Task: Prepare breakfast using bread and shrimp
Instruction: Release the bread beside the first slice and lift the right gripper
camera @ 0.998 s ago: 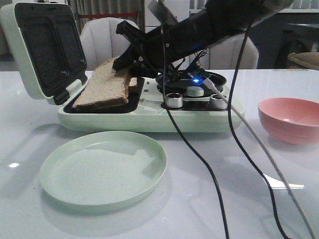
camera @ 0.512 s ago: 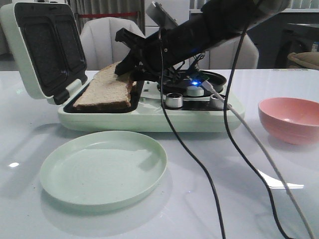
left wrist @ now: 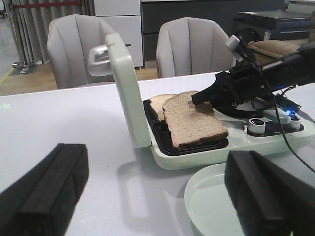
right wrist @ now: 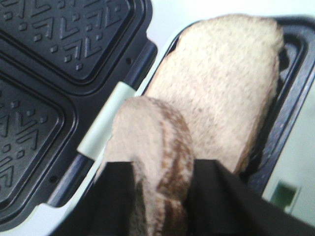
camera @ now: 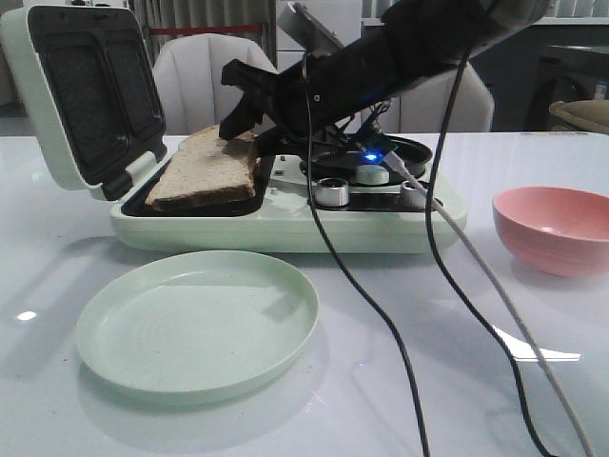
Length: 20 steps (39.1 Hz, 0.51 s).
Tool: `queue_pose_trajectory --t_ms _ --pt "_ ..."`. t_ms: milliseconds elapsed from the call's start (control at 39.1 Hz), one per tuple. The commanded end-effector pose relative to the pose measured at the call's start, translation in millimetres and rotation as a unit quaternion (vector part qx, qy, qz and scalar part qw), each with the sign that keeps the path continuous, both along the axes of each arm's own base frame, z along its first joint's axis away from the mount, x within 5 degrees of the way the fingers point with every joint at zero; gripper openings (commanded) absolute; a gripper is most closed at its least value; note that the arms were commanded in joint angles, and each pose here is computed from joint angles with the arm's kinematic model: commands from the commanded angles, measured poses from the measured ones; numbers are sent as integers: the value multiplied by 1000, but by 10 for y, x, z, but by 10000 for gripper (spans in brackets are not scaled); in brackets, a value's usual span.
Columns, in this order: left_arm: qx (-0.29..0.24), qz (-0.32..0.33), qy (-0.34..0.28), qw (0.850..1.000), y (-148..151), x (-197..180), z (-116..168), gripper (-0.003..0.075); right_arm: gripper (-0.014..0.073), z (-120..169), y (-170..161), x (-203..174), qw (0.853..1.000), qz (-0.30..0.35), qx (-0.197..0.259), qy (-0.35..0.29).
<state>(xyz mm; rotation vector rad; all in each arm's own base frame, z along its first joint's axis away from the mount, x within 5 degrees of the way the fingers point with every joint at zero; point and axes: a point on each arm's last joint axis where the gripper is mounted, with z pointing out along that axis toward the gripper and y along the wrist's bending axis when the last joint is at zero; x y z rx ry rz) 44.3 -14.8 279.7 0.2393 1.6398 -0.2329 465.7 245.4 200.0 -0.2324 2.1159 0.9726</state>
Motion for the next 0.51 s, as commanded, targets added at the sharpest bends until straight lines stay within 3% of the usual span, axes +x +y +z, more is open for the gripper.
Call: queue_pose_trajectory --t_ms 0,205,486 --pt "-20 -2 -42 999 0 -5 151 618 575 499 90 -49 998 3 13 -68" --pt "-20 -2 -42 999 0 -5 151 618 602 606 217 -79 990 12 -50 -134" --pt "-20 -2 -42 999 0 -5 151 618 602 941 49 -87 973 -10 -105 -207"
